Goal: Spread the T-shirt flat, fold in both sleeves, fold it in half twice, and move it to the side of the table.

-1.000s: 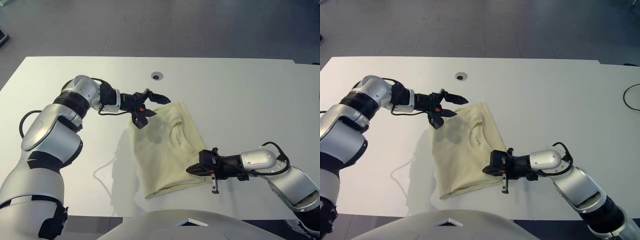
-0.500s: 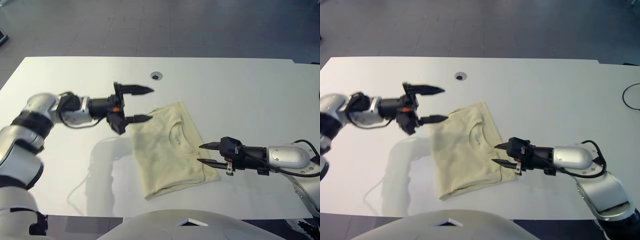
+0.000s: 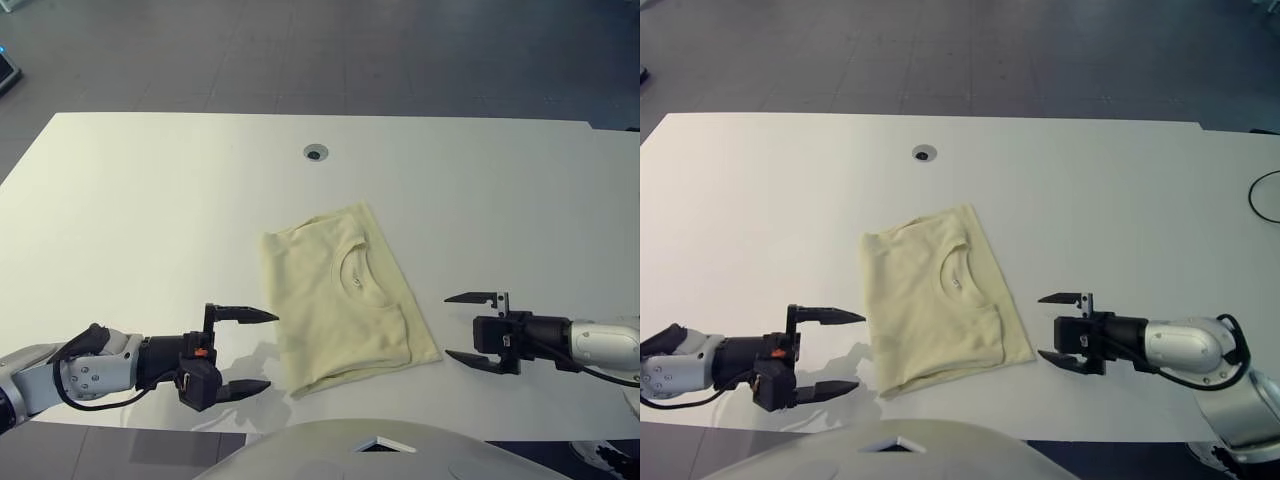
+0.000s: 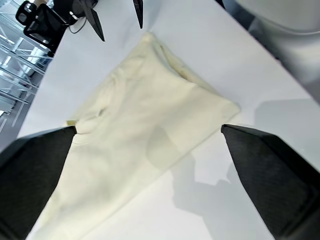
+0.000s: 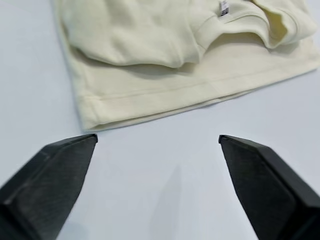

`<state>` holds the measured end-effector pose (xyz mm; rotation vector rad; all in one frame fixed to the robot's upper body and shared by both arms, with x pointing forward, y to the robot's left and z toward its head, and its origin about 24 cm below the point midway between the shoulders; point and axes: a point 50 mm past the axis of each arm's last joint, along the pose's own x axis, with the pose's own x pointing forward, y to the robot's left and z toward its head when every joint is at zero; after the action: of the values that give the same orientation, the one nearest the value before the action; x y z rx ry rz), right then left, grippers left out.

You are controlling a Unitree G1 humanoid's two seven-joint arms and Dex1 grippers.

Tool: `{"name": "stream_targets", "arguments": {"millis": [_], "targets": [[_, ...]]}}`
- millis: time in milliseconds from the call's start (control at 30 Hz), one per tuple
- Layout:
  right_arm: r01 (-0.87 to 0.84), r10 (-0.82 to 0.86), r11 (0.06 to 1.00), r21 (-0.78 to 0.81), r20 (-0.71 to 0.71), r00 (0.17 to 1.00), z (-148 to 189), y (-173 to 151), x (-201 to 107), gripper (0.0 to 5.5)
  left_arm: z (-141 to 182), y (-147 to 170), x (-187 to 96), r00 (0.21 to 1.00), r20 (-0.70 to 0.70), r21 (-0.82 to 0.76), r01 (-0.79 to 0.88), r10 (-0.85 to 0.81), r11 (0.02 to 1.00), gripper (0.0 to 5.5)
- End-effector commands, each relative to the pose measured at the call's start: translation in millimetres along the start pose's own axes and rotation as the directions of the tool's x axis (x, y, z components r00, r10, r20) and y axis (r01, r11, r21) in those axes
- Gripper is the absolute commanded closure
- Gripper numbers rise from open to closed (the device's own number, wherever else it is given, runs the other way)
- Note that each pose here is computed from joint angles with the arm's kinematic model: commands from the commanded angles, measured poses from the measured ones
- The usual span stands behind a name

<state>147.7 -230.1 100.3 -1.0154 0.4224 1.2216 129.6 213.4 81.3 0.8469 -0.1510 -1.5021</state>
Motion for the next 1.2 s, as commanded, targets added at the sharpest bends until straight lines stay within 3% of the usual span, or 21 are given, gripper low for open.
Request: {"name": "stream_targets", "arguments": {"millis": [33, 400, 667, 1200], "targets": [[-0.024, 0.023, 0.998, -0.065, -0.015, 1.0, -1, 9, 1, 0.18, -7, -3, 4, 0.999, -0.042, 0.005, 0.004, -0.003, 1.0, 0.1], [0.005, -0.018, 0.967, -0.255, -0.046, 0.999, -9, 19, 20, 0.12, -29, -9, 20, 0.993, -0.12, 0.082, -0.011, 0.021, 0.997, 0.1], [0.027, -0.015, 0.934, -0.356, 0.035, 0.999, -6, 23, 42, 0.12, -28, -14, 34, 0.998, -0.061, 0.068, -0.026, 0.03, 0.997, 0.1], [-0.01, 0.093, 0.877, -0.48, 0.15, 0.984, -1, 30, 59, 0.12, -27, -9, 44, 0.999, 0.01, 0.069, -0.048, 0.047, 0.996, 0.1]]}}
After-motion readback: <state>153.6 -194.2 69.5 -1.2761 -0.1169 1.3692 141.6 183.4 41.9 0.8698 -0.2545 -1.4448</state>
